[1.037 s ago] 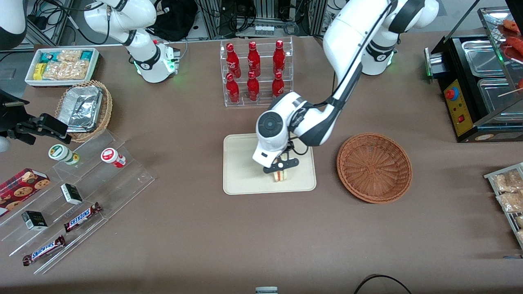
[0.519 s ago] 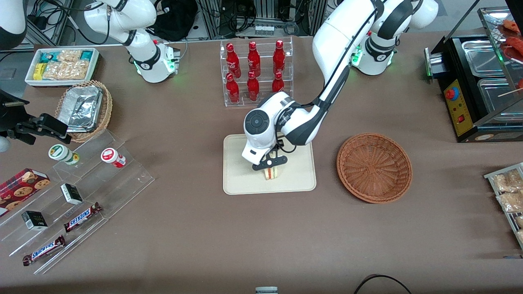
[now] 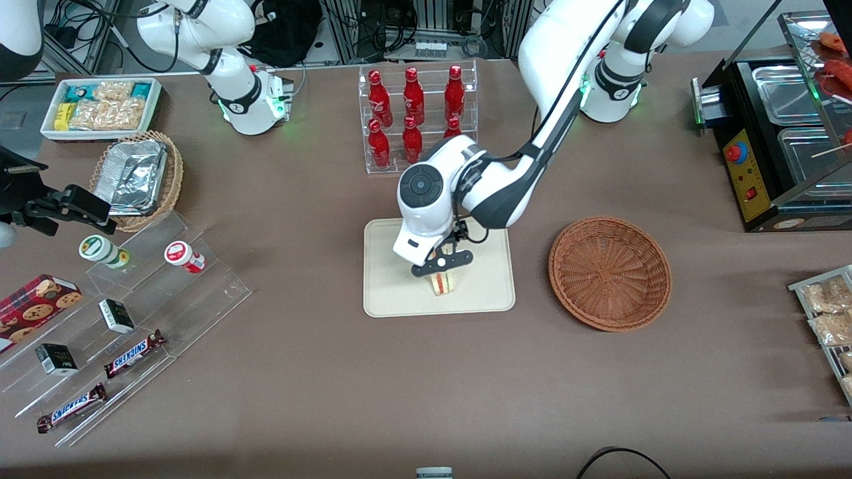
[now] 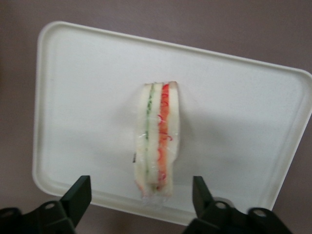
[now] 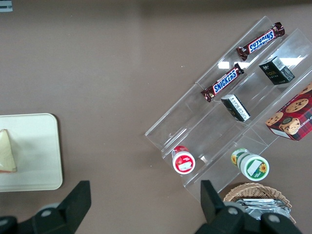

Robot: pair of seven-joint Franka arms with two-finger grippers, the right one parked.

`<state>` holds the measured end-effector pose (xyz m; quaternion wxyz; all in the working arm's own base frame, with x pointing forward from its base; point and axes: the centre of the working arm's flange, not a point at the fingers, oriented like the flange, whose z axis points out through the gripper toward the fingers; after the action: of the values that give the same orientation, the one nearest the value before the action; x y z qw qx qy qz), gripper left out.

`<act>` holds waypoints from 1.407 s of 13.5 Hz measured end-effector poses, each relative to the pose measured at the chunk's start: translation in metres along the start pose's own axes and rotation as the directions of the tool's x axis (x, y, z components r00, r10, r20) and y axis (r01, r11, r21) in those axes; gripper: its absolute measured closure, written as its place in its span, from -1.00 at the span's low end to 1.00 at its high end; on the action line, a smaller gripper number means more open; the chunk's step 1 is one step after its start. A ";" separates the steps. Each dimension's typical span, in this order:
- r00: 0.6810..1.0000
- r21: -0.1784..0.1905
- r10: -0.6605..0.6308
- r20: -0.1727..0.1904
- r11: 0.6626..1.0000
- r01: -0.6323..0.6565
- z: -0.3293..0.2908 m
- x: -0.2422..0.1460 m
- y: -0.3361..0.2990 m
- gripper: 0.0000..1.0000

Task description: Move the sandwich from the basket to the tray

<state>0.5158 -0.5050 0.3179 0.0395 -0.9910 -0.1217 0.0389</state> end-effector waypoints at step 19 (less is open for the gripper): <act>0.983 0.036 0.147 0.110 0.988 -0.152 -0.100 0.117 -0.328 -1.00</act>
<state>0.5593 -0.1664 0.4382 0.0520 -0.9927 -0.0480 0.0973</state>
